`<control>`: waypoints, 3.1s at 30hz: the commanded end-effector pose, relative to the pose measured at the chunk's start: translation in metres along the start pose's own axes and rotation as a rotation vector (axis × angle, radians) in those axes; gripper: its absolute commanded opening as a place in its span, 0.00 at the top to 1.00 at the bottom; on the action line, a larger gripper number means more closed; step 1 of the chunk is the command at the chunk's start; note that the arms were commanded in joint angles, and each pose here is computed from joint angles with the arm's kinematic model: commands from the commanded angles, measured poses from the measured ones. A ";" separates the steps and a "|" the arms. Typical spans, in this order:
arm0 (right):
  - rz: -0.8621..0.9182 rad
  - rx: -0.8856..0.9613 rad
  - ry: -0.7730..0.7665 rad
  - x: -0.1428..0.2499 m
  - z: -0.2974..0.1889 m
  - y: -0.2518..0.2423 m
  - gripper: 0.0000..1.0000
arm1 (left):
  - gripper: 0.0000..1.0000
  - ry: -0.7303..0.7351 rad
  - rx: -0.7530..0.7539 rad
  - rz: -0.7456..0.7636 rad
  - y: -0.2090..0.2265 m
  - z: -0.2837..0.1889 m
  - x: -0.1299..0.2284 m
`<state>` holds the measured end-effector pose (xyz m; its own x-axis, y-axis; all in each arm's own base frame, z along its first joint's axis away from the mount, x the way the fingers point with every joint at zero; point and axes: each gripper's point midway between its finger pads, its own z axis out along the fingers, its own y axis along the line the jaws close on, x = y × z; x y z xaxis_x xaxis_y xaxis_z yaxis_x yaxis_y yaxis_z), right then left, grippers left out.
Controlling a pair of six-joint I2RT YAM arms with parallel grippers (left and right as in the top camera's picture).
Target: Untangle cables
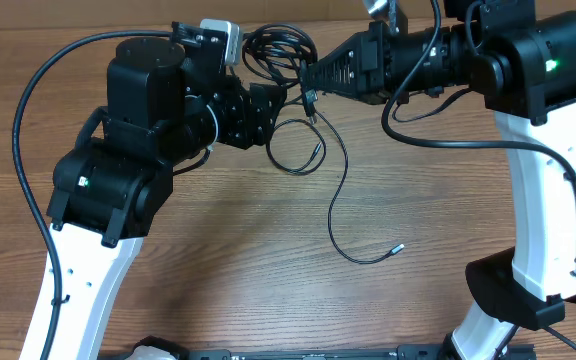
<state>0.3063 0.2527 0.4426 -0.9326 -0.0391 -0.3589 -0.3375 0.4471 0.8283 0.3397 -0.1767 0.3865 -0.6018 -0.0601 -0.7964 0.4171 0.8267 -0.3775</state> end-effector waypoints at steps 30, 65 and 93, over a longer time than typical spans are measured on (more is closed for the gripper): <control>0.087 0.644 -0.279 -0.034 -0.041 -0.105 0.96 | 0.96 0.017 -0.481 -0.142 0.084 -0.012 0.018; -0.030 0.495 0.077 -0.013 0.032 -0.136 0.58 | 0.96 0.098 0.241 -0.087 -0.039 0.003 0.013; -0.155 0.413 0.222 0.010 0.072 -0.137 0.61 | 0.96 0.080 0.241 -0.221 -0.040 0.003 0.004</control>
<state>0.3575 0.2427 0.2967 -0.9134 -0.2595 -0.3135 -0.3938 0.7582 0.5196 0.3227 -0.2102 0.3922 -0.7433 -0.1656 -0.6481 0.4080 0.6556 -0.6354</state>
